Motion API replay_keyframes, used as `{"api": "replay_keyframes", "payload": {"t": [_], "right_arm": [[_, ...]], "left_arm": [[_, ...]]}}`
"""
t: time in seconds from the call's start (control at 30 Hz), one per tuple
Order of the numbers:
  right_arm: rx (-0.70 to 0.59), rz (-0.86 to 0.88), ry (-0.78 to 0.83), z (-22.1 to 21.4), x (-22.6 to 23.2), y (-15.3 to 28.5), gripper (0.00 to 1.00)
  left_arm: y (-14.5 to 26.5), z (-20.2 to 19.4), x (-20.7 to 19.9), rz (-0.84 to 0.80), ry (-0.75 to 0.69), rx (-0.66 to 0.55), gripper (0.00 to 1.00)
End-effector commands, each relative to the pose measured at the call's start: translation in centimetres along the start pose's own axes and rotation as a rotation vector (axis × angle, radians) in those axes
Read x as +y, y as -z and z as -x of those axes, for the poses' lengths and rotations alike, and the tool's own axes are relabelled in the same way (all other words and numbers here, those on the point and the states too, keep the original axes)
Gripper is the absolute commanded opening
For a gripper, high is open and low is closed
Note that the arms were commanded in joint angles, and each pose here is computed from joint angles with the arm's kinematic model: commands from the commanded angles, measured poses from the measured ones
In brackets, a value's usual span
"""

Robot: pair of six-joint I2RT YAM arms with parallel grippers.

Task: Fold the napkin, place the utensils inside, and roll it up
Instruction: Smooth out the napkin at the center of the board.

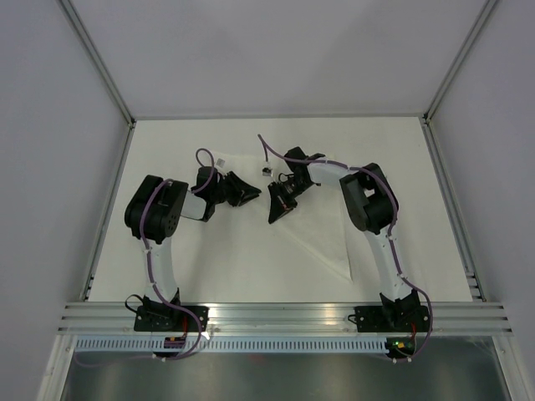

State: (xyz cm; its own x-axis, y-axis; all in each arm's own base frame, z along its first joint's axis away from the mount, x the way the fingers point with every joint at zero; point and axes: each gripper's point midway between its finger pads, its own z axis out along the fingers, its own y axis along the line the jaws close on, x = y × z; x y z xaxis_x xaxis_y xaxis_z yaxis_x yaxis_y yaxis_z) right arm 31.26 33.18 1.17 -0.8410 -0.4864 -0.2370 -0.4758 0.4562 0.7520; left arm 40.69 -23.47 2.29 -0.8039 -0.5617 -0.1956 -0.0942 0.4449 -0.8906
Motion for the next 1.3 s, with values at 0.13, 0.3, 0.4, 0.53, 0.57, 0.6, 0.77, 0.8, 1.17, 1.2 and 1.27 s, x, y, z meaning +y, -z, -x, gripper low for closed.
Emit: {"api": "replay_keyframes", "payload": {"t": [0.13,0.3,0.4,0.53,0.57,0.6,0.77,0.8,1.17,1.2,1.27], "right_arm": [[0.035,-0.014,-0.046,-2.0,-1.2,-0.4,0.0],[0.068,-0.015,-0.038,-4.3,-0.8,0.3,0.0],[0.101,0.018,-0.047,-5.9,0.2,0.9,0.0],[0.141,0.071,-0.04,-8.5,1.3,1.5,0.0],[0.159,0.078,-0.06,-9.3,1.5,1.9,0.0],[0.165,0.088,-0.064,-9.7,1.7,2.1,0.0],[0.196,0.135,-0.1,-12.9,1.8,3.6,0.01],[0.191,0.136,-0.093,-13.2,2.0,4.0,0.0],[0.225,0.19,-0.028,-17.2,4.4,7.9,0.0],[0.215,0.188,-0.007,-16.9,4.7,8.3,0.0],[0.164,0.166,0.047,-15.0,5.6,9.9,0.0]], "left_arm": [[-0.1,0.4,-0.4,-0.018,0.012,-0.015,0.3],[0.0,0.8,-0.7,-0.006,-0.003,-0.019,0.3],[0.0,1.0,-0.9,-0.002,-0.008,-0.018,0.3],[0.1,1.0,-1.0,0.005,-0.01,-0.018,0.3],[0.1,1.0,-0.9,0.008,-0.012,-0.017,0.3],[0.1,1.0,-0.9,0.01,-0.01,-0.015,0.3],[0.2,1.1,-1.2,0.007,-0.015,-0.018,0.3],[0.2,1.0,-1.2,0.009,-0.015,-0.016,0.3],[0.4,1.2,-2.1,-0.013,-0.043,-0.011,0.3],[0.4,1.3,-2.4,-0.022,-0.048,-0.009,0.3],[0.6,1.6,-3.6,-0.059,-0.073,-0.012,0.34]]}}
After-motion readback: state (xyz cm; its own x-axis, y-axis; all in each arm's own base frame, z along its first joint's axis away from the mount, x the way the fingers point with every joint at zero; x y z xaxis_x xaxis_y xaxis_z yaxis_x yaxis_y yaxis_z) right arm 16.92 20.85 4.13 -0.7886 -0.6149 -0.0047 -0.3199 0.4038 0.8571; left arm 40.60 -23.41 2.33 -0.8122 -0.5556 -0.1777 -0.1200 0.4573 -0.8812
